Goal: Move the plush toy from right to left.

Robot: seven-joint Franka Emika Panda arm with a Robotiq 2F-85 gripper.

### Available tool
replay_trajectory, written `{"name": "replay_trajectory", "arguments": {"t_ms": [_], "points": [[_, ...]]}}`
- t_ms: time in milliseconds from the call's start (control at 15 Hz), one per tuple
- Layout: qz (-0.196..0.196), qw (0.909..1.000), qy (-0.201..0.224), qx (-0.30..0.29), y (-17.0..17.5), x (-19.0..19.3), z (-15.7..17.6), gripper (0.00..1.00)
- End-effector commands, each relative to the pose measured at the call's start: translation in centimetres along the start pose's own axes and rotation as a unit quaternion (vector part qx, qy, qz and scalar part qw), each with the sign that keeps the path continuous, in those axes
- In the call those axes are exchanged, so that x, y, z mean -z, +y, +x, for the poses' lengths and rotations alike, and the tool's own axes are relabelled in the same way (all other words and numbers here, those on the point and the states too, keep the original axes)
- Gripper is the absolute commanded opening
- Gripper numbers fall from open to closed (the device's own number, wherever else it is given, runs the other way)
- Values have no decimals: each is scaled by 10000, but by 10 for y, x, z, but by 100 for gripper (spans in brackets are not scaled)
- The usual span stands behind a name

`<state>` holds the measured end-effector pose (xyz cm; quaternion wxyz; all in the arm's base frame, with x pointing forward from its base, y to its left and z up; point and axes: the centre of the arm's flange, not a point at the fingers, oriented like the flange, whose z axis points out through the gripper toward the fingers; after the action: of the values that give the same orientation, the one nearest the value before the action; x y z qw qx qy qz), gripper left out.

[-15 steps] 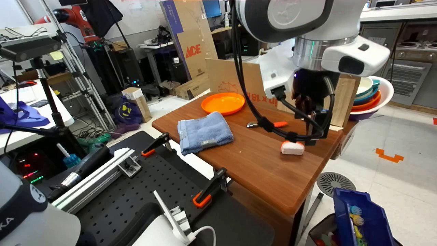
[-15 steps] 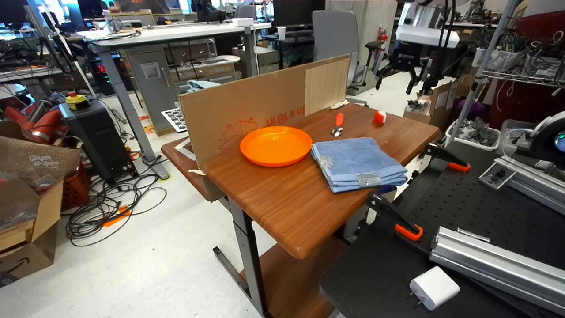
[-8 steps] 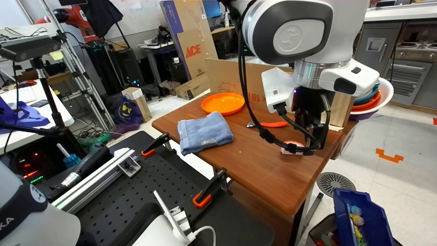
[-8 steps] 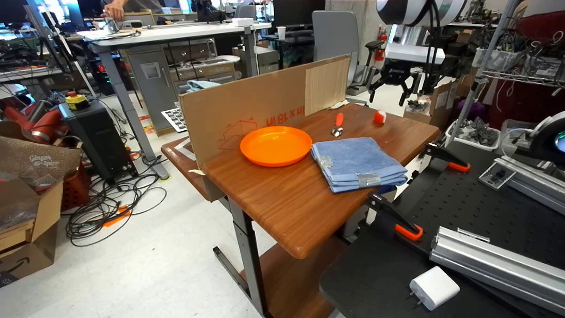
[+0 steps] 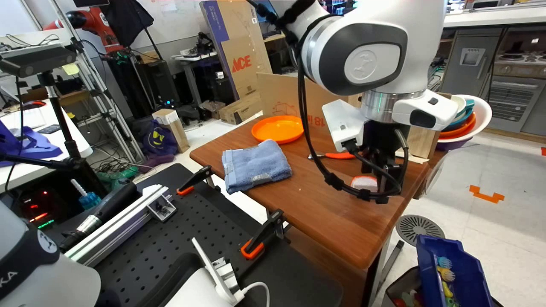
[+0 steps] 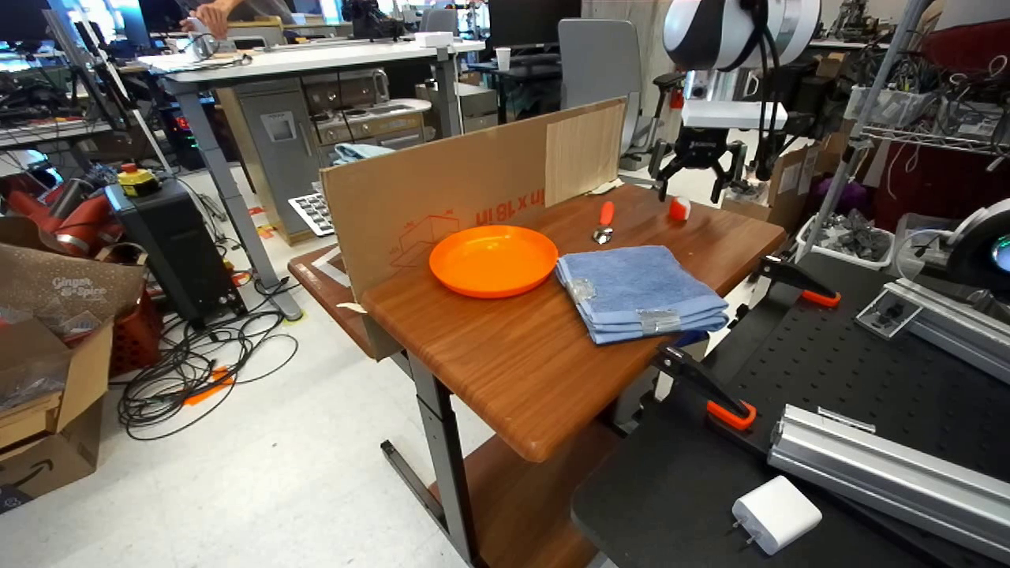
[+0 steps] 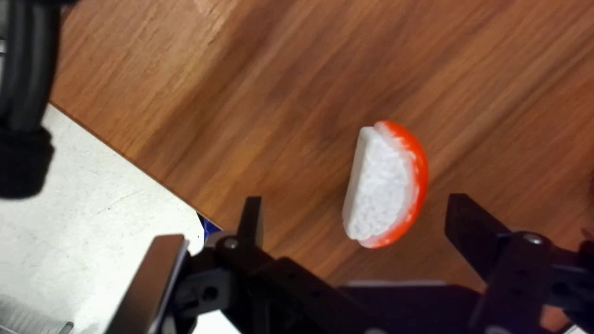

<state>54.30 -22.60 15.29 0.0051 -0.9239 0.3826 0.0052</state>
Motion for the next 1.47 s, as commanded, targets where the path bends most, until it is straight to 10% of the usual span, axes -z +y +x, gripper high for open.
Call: {"name": "replay_trajectory", "arguments": {"t_ms": [0,667,1400], "points": [[-228,9997,77,77,-6,-8,6,75],[-85,9997,117,201,-14,2,8,8],[423,9968,388,551,-28,92,-50,8]]}}
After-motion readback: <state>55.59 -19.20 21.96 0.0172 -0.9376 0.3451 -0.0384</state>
